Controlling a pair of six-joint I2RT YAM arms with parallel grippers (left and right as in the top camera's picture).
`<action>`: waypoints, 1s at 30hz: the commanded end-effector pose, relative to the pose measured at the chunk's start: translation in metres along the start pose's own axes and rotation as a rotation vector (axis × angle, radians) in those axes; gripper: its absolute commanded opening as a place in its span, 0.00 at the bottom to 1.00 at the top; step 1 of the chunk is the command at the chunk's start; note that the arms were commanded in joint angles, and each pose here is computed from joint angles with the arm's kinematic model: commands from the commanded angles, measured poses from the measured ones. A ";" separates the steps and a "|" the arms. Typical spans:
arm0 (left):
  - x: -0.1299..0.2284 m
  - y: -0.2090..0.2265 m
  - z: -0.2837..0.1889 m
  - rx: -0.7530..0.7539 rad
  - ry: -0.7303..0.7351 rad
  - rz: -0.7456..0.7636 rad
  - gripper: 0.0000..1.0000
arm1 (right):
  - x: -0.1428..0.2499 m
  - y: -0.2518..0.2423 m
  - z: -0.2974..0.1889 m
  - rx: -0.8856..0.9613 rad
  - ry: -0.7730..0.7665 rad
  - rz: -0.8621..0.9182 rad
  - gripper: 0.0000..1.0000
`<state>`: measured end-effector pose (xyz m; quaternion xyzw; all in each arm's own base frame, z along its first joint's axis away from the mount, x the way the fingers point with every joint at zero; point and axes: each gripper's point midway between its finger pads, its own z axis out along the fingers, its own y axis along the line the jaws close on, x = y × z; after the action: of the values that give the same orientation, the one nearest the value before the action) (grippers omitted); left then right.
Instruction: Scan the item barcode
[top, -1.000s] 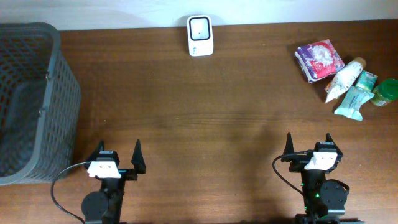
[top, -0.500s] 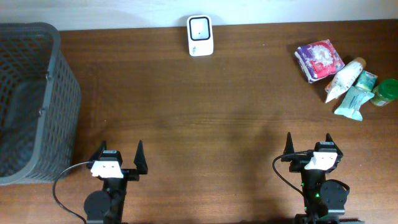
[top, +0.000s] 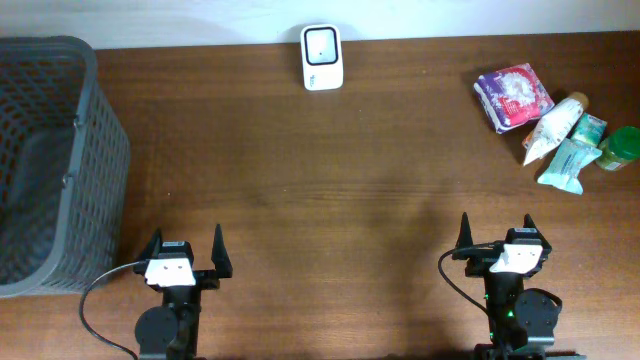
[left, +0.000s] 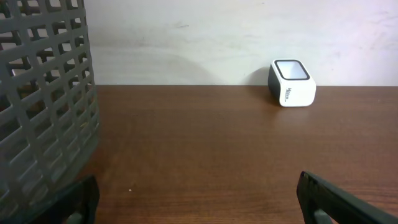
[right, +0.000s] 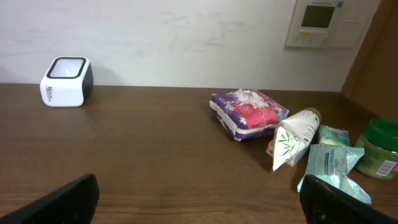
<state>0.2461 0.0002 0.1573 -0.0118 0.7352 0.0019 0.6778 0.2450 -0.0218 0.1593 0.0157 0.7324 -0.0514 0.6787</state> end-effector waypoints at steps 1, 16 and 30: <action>0.002 -0.003 0.000 0.014 -0.001 0.021 0.99 | 0.004 0.001 0.000 -0.006 0.005 0.007 0.99; 0.001 -0.004 0.000 0.019 -0.004 0.028 0.98 | 0.004 0.001 0.000 -0.006 0.005 0.007 0.99; 0.001 -0.004 0.000 0.019 -0.004 0.028 0.99 | 0.003 0.001 0.000 -0.002 0.004 0.007 0.98</action>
<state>0.2461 -0.0004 0.1573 -0.0063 0.7352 0.0047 0.6778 0.2450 -0.0218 0.1593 0.0156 0.7324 -0.0515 0.6787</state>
